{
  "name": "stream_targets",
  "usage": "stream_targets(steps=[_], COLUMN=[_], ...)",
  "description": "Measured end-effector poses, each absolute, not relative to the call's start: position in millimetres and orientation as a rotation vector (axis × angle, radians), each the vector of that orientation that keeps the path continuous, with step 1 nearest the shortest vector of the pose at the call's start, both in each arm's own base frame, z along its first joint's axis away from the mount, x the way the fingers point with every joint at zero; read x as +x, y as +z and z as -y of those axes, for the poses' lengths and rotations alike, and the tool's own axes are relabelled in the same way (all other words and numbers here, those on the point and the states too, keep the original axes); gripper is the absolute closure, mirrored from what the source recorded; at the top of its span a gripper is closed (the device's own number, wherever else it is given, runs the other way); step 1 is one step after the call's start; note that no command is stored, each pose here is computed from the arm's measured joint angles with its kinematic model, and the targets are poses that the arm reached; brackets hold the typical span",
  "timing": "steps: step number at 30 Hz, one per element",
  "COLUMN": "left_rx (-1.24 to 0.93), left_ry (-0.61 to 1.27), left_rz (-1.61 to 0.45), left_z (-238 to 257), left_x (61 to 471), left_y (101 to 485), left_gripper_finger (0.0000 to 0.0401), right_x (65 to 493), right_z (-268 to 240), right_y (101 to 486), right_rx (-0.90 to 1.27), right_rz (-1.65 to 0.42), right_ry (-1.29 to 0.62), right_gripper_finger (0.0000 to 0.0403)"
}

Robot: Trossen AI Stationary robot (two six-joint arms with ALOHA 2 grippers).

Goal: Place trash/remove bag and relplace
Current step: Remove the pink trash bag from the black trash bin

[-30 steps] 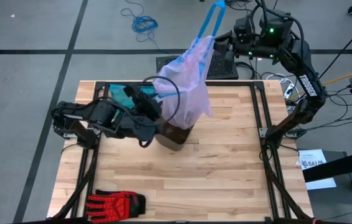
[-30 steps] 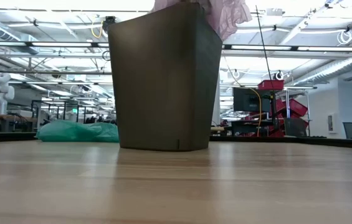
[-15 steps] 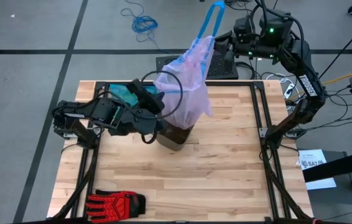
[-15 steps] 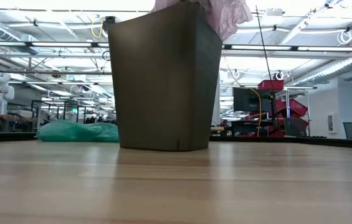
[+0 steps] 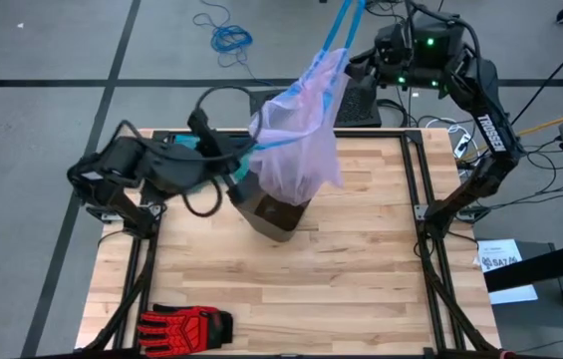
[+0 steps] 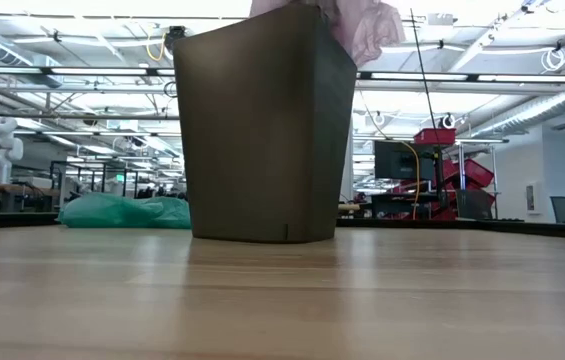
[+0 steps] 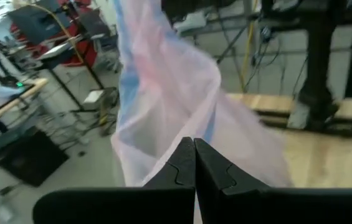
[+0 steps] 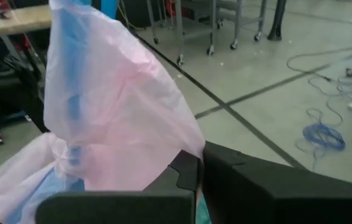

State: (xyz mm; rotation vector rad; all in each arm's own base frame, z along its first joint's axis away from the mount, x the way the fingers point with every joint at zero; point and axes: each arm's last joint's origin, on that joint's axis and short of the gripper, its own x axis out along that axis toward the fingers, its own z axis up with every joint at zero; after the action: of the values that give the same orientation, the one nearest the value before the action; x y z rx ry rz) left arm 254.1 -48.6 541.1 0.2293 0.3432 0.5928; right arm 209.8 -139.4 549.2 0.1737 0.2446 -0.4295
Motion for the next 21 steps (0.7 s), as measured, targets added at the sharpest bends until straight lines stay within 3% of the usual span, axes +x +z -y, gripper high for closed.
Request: stream_targets(steps=[5, 11, 21], left_rx=[0.194, 0.243, 0.187], left_ry=[0.579, 0.477, 0.523], left_rz=[-0.293, -0.442, -0.633], left_z=[45, 51, 46], left_x=[240, 241, 255], left_y=[551, 534, 507], left_gripper_finger=[0.0401, 0.0391, 0.0295], right_x=[217, 219, 220], right_z=[145, 146, 147], right_y=[540, 542, 544], right_rx=[0.199, 0.186, 0.174], right_rz=[-0.306, -0.274, -0.251], right_ry=[-0.431, -0.429, -0.429], right_gripper_finger=[0.0403, 0.0403, 0.0403])
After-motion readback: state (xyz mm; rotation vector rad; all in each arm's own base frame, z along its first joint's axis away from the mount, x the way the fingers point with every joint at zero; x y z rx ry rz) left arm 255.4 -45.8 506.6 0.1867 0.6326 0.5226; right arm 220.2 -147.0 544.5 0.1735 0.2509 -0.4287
